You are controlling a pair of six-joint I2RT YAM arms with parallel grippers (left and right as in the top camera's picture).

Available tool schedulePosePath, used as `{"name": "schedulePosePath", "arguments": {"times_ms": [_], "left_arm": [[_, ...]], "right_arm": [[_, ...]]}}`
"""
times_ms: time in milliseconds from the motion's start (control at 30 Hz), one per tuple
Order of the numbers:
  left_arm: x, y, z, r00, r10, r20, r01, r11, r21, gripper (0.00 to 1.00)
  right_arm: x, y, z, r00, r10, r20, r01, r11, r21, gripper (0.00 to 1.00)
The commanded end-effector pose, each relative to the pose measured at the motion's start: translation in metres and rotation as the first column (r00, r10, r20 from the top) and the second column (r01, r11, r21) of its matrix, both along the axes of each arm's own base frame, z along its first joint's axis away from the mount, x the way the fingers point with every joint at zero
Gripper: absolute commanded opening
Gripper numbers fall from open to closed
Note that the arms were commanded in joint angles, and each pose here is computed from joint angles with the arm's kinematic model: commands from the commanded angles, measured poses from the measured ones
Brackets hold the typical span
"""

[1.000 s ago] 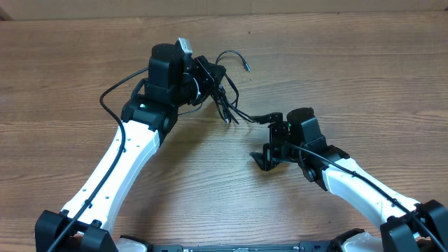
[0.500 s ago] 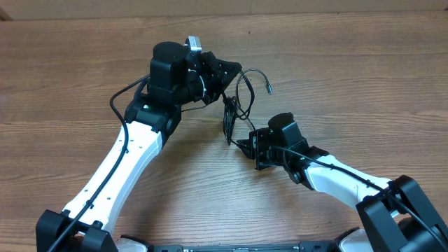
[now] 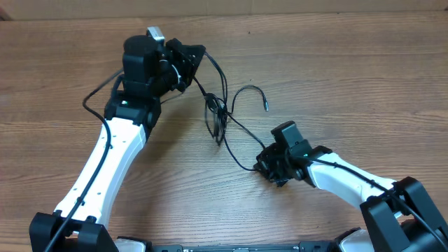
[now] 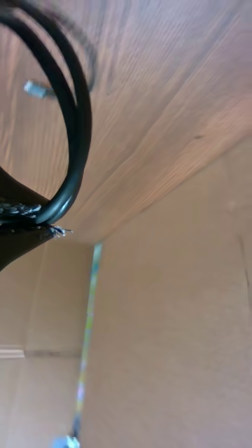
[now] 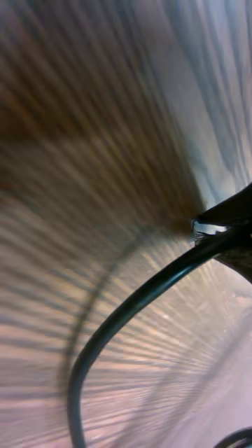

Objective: Untangle cables

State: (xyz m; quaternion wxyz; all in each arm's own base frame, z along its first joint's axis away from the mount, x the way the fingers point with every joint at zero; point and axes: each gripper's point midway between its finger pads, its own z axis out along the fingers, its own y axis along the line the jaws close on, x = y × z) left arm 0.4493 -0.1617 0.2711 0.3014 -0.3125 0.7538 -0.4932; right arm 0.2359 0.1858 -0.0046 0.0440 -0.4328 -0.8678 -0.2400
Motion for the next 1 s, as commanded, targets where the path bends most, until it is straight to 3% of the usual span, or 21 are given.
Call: {"name": "schedulePosePath", "arguments": {"times_ms": [0, 67, 133, 300, 400, 500, 567, 600, 700, 800, 967], "left_arm": [[0.000, 0.008, 0.009, 0.978, -0.114, 0.176, 0.064, 0.962, 0.267, 0.04], [-0.009, 0.009, -0.010, 0.967, -0.202, 0.157, 0.124, 0.906, 0.405, 0.06], [-0.017, 0.011, -0.027, 0.964, -0.246, 0.103, 0.172, 0.868, 0.466, 0.10], [-0.054, 0.010, -0.072, 0.944, -0.309, -0.112, 0.322, 0.802, 0.503, 0.10], [-0.071, 0.009, -0.086, 0.910, -0.378, -0.168, 0.405, 0.729, 0.552, 0.10], [-0.078, 0.010, -0.093, 0.897, -0.394, -0.202, 0.436, 0.705, 0.559, 0.13], [-0.079, 0.010, -0.093, 0.896, -0.395, -0.203, 0.437, 0.705, 0.558, 0.24], [-0.078, 0.010, -0.092, 0.896, -0.395, -0.200, 0.436, 0.706, 0.558, 0.42], [-0.079, 0.010, -0.093, 0.896, -0.394, -0.203, 0.437, 0.708, 0.555, 0.57], [-0.080, 0.007, -0.093, 0.893, -0.402, -0.204, 0.444, 0.704, 0.555, 0.62], [-0.087, -0.010, -0.093, 0.874, -0.442, -0.204, 0.474, 0.677, 0.563, 0.62]], "right_arm": [[0.004, -0.042, -0.015, 0.999, -0.044, -0.008, 0.043, 0.992, -0.115, 0.04], [0.008, -0.058, -0.016, 1.000, -0.026, -0.002, 0.026, 0.993, -0.118, 0.04], [0.012, -0.074, -0.016, 1.000, -0.025, 0.005, 0.026, 0.991, -0.129, 0.04], [0.020, -0.119, -0.017, 0.999, -0.024, 0.033, 0.029, 0.986, -0.162, 0.04], [0.022, -0.150, -0.012, 0.997, -0.076, 0.031, 0.080, 0.981, -0.175, 0.04], [0.029, -0.162, -0.003, 0.995, -0.077, 0.062, 0.084, 0.990, -0.114, 0.04], [0.037, -0.152, 0.007, 0.992, -0.017, 0.123, 0.022, 0.999, -0.033, 0.04], [0.040, -0.138, 0.015, 0.983, 0.038, 0.178, -0.046, 0.998, 0.038, 0.04], [0.040, -0.119, 0.024, 0.962, 0.129, 0.241, -0.157, 0.983, 0.098, 0.12], [0.039, -0.112, 0.025, 0.941, 0.202, 0.273, -0.229, 0.971, 0.072, 0.22], [0.058, -0.116, 0.063, 0.912, 0.265, 0.313, -0.288, 0.957, 0.028, 0.28]]}}
